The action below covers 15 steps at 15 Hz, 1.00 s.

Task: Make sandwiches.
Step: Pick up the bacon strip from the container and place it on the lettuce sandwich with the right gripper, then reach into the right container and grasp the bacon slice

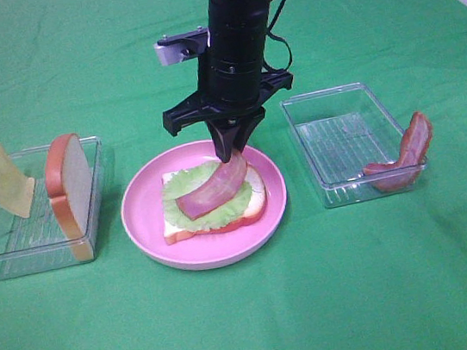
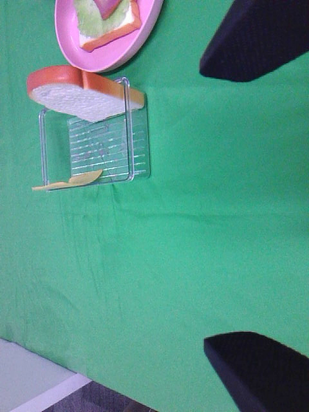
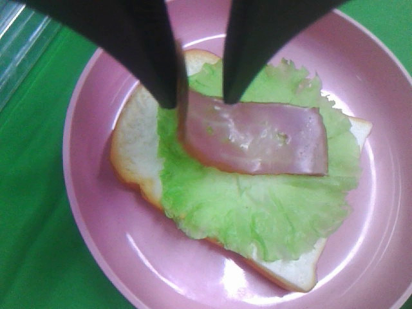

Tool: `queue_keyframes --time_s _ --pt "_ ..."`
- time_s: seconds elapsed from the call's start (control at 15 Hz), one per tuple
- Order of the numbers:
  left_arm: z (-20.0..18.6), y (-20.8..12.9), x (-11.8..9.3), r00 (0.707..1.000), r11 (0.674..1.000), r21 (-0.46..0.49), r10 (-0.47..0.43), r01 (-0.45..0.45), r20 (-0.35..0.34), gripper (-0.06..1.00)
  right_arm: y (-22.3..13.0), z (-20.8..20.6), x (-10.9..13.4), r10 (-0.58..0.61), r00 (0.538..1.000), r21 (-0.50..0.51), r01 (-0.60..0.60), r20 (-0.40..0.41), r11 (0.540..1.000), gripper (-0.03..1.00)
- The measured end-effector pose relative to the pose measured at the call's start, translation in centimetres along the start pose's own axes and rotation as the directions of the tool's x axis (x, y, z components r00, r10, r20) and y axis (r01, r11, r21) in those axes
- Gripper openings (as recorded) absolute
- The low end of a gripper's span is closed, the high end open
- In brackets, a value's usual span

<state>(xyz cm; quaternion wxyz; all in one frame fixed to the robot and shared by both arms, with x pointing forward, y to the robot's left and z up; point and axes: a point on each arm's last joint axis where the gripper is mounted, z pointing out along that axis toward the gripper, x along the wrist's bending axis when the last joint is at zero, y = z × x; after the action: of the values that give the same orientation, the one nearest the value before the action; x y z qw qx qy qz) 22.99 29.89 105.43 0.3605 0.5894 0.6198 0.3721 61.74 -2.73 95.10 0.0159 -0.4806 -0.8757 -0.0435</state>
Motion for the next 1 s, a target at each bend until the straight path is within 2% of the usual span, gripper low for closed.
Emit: queue_keyframes --time_s 0.07,0.13,0.2,0.27,0.4,0.73,0.8,1.0 --pt "0.0 0.0 0.0 1.0 1.0 0.0 0.0 0.0 0.0 0.99 0.0 0.0 0.0 0.003 1.0 0.005 -0.003 0.0 1.0 0.4" --pt "0.0 0.0 0.0 1.0 1.0 0.0 0.0 0.0 0.0 0.99 0.0 -0.1 0.0 0.003 1.0 0.005 -0.003 0.0 1.0 0.65" --pt "0.0 0.0 0.0 1.0 1.0 0.0 0.0 0.0 0.0 0.99 0.1 -0.3 0.0 0.006 1.0 0.003 -0.007 0.002 1.0 0.82" --pt "0.0 0.0 0.0 1.0 1.0 0.0 0.0 0.0 0.0 0.99 0.2 -0.8 0.0 0.006 1.0 0.002 -0.006 0.003 1.0 0.92" --pt "0.0 0.0 0.0 1.0 1.0 0.0 0.0 0.0 0.0 0.99 0.9 -2.8 0.1 0.005 1.0 -0.043 -0.004 0.015 0.999 0.98" --pt "0.0 0.0 0.0 1.0 1.0 0.0 0.0 0.0 0.0 0.99 1.1 -5.5 -0.7 0.053 0.999 -0.109 -0.051 0.011 0.993 0.98" --pt "0.0 0.0 0.0 1.0 1.0 0.0 0.0 0.0 0.0 0.99 0.3 -8.3 -3.5 0.122 0.992 -0.16 -0.119 0.009 0.98 0.98" --pt "0.0 0.0 0.0 1.0 1.0 0.0 0.0 0.0 0.0 0.99 -3.0 -10.5 -9.2 0.275 0.961 -0.151 -0.269 0.016 0.951 0.98"
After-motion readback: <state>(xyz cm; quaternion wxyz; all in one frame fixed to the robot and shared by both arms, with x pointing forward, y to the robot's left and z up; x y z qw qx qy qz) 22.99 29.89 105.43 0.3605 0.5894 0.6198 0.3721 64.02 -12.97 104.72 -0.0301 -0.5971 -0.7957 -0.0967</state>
